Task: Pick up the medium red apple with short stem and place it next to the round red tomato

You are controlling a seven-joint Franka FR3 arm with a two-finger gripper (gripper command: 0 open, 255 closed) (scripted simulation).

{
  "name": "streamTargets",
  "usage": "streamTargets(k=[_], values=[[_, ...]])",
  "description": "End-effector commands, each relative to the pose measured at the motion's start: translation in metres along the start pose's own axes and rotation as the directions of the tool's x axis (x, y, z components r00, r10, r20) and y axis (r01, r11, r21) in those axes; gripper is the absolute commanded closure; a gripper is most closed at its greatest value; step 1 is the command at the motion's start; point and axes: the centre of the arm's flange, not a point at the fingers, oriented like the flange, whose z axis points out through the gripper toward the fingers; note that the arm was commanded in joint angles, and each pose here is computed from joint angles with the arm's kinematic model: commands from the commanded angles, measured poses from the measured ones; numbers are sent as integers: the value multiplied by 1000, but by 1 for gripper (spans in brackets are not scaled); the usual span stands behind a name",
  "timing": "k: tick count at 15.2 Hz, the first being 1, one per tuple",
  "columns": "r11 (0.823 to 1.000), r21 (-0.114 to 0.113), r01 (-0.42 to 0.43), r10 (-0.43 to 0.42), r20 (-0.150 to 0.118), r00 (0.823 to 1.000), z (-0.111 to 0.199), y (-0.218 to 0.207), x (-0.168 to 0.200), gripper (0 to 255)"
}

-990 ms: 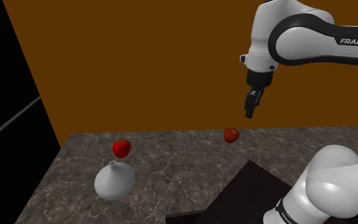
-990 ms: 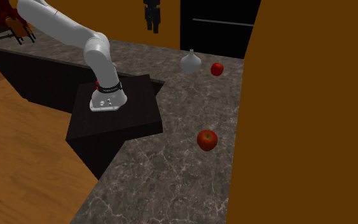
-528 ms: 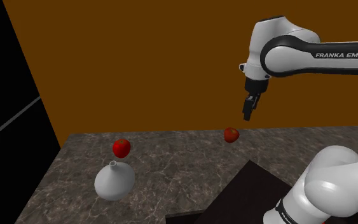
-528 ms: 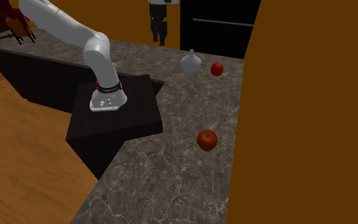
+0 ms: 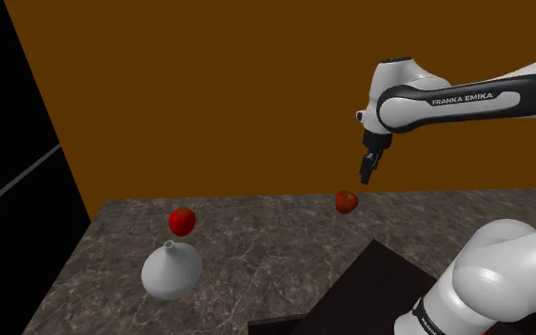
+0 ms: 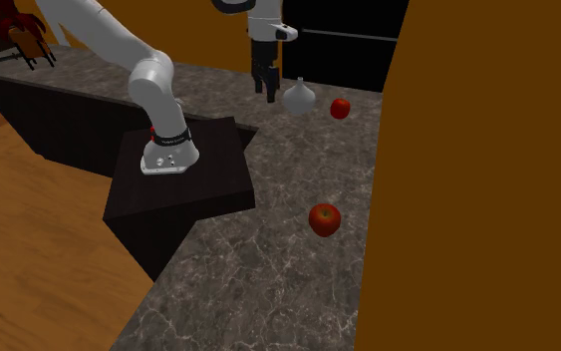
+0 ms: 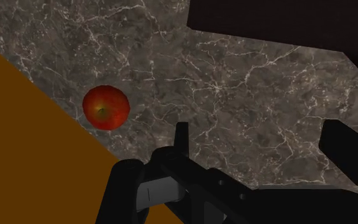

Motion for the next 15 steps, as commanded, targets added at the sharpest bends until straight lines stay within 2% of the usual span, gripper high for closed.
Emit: streamTargets(k=[1,15], values=[[1000,2,1,-1,-7,1000,17,20,7,0],[1000,25,6,-5,-42,999,145,149,47,0]])
